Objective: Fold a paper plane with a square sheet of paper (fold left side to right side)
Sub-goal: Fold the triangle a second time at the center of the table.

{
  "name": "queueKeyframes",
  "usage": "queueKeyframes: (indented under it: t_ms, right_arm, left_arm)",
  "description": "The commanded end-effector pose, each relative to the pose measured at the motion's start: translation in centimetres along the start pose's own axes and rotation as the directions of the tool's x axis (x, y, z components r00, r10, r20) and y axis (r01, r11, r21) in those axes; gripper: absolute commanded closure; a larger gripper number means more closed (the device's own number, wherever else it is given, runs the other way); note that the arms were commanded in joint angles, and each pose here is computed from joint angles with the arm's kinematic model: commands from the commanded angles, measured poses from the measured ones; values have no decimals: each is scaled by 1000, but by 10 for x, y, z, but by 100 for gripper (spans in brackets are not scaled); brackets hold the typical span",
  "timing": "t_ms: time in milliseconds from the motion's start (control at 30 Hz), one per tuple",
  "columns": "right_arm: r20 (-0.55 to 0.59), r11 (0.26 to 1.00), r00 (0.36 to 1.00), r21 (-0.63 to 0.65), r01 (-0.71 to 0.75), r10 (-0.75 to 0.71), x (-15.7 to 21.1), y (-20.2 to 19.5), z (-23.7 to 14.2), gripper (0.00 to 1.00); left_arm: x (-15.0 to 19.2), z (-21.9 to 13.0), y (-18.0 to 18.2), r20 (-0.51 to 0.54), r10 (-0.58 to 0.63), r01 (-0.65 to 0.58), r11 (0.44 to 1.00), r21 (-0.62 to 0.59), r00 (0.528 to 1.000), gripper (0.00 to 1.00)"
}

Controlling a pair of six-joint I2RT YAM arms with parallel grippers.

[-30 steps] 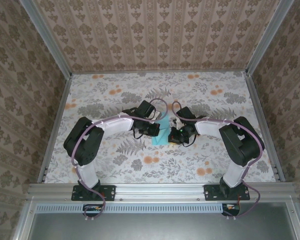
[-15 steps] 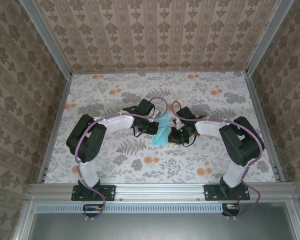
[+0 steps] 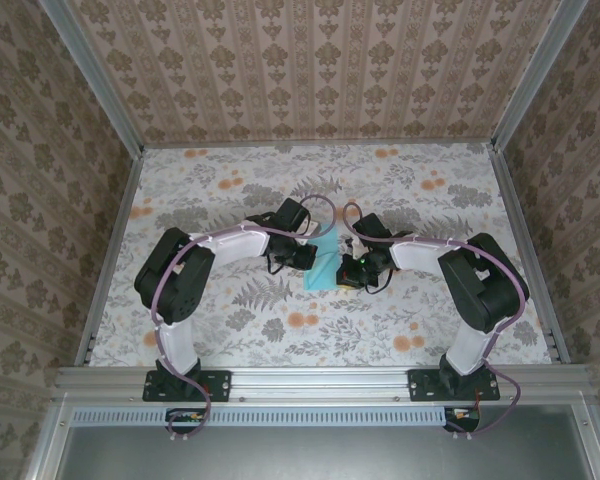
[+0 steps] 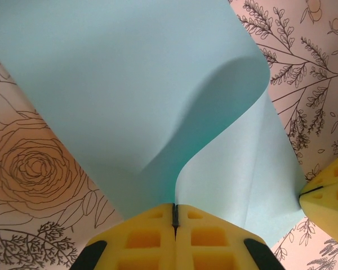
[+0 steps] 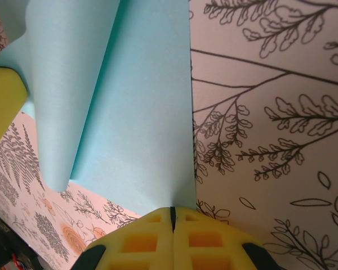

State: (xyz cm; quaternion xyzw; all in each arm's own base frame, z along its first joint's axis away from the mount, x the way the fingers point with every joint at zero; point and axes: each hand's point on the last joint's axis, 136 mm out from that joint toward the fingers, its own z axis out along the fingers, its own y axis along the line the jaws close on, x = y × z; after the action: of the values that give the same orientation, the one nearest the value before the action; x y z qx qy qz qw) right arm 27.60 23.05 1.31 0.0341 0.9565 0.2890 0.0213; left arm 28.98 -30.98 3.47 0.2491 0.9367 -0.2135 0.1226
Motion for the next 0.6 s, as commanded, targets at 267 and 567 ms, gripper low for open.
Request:
queueKeyframes:
  t_ms: [267,567]
  right_arm:
    - [-72,992,996,118,-41,50,19,-29,9,96]
    - [-75,992,996,122,-37,46,19,-29,9,96]
  left_arm:
    - [-12,2,10,9,20,-19,999,-26,1000,96]
    - [-11,5,12,-2,25,-25,999,-33,1000,96]
